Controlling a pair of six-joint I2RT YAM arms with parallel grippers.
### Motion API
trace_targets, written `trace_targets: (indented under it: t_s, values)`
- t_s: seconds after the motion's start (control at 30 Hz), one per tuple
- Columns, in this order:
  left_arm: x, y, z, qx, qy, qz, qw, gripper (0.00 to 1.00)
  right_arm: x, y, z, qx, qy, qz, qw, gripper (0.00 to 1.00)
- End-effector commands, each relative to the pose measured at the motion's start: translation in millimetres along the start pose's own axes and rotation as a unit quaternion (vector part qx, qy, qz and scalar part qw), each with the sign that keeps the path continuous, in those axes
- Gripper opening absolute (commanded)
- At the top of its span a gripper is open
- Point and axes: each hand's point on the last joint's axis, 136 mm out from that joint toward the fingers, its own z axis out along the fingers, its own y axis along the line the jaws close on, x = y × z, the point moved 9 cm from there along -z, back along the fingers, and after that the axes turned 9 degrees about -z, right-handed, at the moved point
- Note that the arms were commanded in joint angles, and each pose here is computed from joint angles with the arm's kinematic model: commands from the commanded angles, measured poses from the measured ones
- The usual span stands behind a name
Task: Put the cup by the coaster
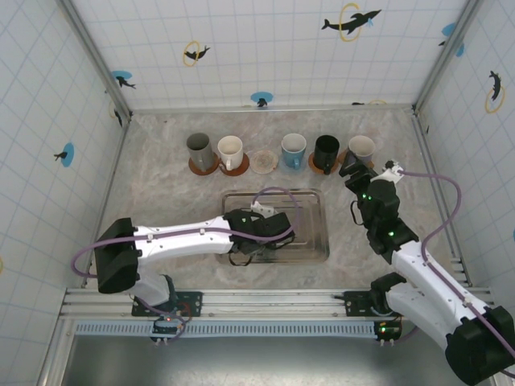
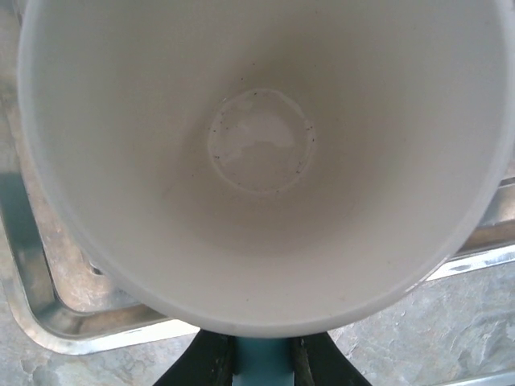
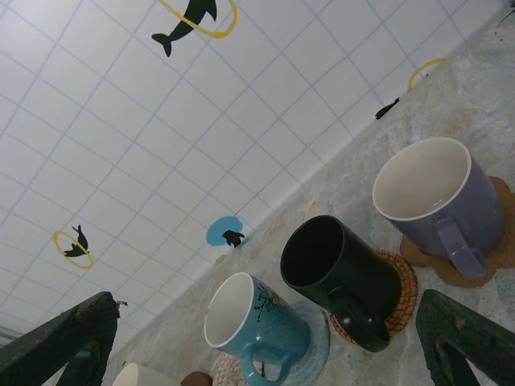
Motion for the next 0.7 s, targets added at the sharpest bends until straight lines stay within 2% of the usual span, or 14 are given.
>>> trace_targets:
  t_s: [0.0,0.67]
  values:
    - [-17.3,1.2,-12.8,0.022,-0.045,-0.004,0.999,0.0,-7.6,3.6,1.6,-0.006,-0.018,0.005,1.0,0.98]
    - [-74.6,8.3,-6.7,0.024,-0.081,-0.01,0.996,0.0,-6.2,7.8,10.4,-0.013,0.001,-0.004,1.0,0.98]
